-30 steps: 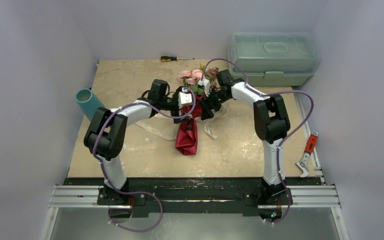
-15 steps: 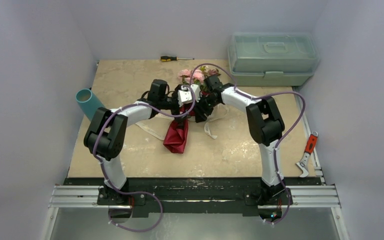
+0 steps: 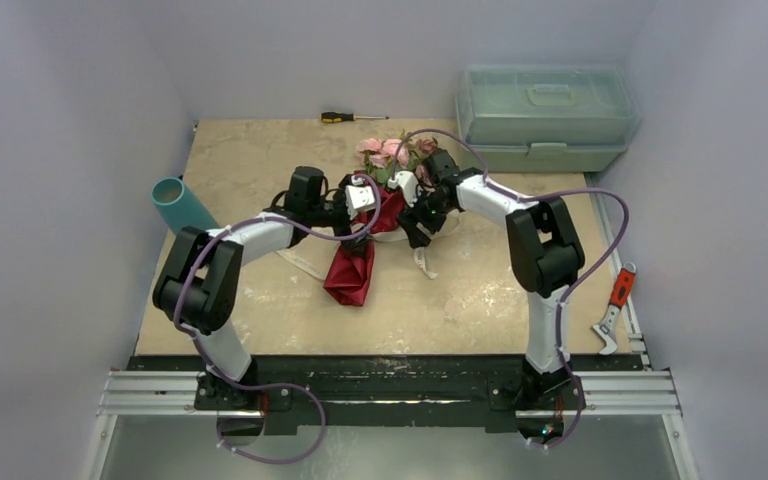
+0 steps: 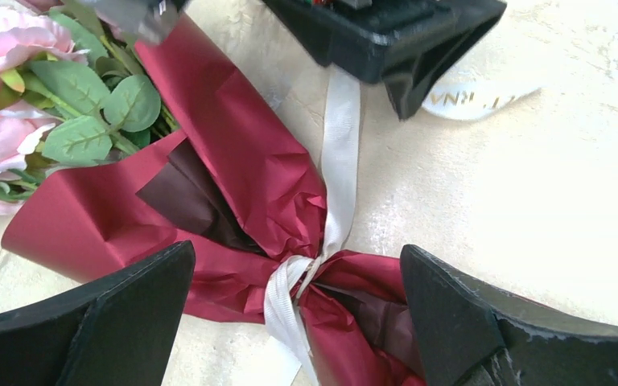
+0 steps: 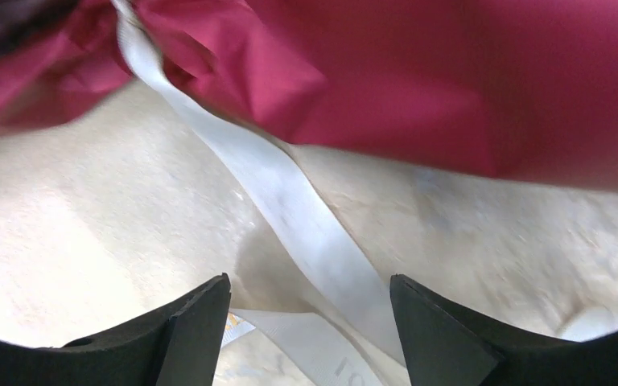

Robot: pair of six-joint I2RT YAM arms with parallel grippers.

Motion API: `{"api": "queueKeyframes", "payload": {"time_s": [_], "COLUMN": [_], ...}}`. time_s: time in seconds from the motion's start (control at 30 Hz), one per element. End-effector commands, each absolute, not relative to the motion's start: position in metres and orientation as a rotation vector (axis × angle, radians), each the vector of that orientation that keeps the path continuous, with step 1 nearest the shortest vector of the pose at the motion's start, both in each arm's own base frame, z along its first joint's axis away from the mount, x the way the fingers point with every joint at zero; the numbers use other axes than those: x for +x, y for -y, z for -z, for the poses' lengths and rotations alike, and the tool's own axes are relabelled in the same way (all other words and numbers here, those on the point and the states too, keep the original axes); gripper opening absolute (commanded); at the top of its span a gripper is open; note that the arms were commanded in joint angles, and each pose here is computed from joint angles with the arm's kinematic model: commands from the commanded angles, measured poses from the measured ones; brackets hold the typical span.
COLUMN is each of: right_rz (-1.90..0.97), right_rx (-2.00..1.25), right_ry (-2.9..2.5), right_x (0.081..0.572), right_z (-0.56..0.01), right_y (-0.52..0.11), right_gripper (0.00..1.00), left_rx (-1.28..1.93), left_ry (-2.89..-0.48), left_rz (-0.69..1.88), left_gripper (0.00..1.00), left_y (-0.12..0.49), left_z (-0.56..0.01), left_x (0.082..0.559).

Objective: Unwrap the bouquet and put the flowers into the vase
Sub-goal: Untie the ribbon from the wrapping paper.

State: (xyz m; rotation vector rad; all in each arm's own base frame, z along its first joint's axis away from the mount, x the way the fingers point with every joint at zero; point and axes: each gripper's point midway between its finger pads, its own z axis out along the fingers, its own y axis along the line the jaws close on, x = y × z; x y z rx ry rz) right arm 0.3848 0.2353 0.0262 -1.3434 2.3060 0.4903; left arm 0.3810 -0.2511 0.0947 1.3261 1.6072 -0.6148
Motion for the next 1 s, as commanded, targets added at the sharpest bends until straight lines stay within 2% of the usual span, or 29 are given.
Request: {"api": "queueKeyframes", "payload": {"time_s": [0.0, 0.17, 0.33, 0.63, 0.97], "right_rz": [-0.433, -0.626, -0.657, -0.702, -0.693], "right_rx": [-1.293, -0.982, -0.66, -0.472, -0.378], "right_ry": [-2.303, -2.38, -2.431, -2.547, -2.645], "right_x": [0.411, 0.431, 0.434, 0.436, 0.446], "right_z": [-0.059, -0.098, -0.111, -0.074, -0.029], "right_y": [-0.214, -0.198, -0.194, -0.198, -0.2], "right_gripper": [0.77, 0.76, 0.75, 0.73, 0.69], "left_rx": [1.3, 1.281, 1.328, 1.717, 1.949], "left_ry": [-1.564, -1.555, -1.544, -1.366, -1.358], "left_rz": [0.599, 0.573, 0.551, 0.607, 0.689], "left_gripper": [1.0, 1.0, 1.0, 1.0, 1.0], "left_y": [0.247, 0.247, 0.249, 0.257, 0.254], "left_z": [-0.115, -0.116, -0.104, -0.079, -0.041], "left_x": [0.387, 0.394, 0.402, 0.381, 0.373]}}
